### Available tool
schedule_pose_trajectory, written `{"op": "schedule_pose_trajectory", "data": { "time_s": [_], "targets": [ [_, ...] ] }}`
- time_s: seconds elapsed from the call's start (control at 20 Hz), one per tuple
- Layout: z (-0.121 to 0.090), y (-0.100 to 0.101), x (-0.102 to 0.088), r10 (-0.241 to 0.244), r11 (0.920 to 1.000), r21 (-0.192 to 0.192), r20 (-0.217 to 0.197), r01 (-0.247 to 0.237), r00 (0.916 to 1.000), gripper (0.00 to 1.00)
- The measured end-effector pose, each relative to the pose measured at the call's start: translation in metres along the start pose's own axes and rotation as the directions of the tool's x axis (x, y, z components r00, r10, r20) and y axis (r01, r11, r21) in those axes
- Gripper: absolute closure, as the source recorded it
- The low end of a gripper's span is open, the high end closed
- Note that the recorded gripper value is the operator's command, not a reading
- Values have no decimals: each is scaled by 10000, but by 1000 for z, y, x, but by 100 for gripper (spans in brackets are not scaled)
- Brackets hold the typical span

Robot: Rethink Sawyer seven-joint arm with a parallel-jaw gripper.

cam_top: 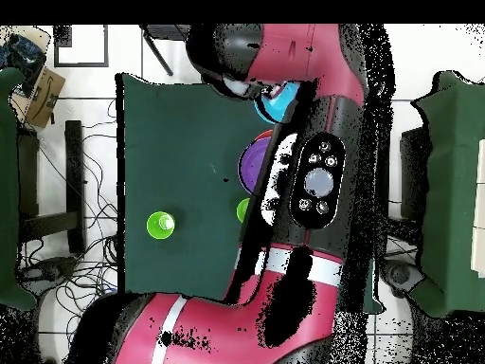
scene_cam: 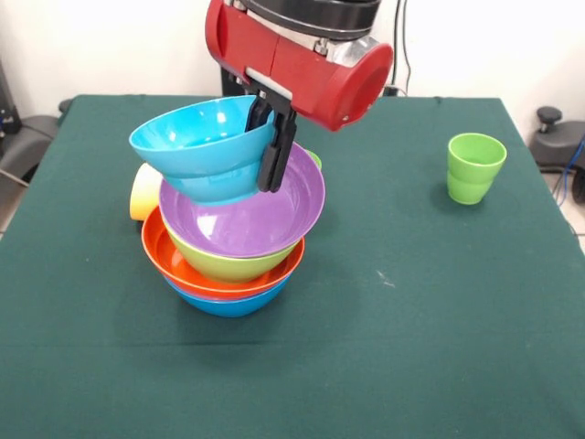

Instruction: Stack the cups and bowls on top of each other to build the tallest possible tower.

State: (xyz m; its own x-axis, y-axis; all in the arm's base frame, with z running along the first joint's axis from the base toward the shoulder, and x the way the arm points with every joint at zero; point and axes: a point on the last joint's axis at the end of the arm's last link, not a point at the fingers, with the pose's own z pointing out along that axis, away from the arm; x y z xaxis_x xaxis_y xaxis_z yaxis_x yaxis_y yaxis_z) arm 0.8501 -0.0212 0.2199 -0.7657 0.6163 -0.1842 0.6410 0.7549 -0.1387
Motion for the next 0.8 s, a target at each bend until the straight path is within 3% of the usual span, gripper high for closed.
{"op": "schedule_pose_trajectory", "data": {
  "time_s": [0.3, 0.8],
  "targets": [
    [14, 1, 4, -37, 9999, 97, -153, 39, 9999, 100],
    [57, 3, 19, -155, 9990, 405, -646, 181, 9978, 100]
  ]
}}
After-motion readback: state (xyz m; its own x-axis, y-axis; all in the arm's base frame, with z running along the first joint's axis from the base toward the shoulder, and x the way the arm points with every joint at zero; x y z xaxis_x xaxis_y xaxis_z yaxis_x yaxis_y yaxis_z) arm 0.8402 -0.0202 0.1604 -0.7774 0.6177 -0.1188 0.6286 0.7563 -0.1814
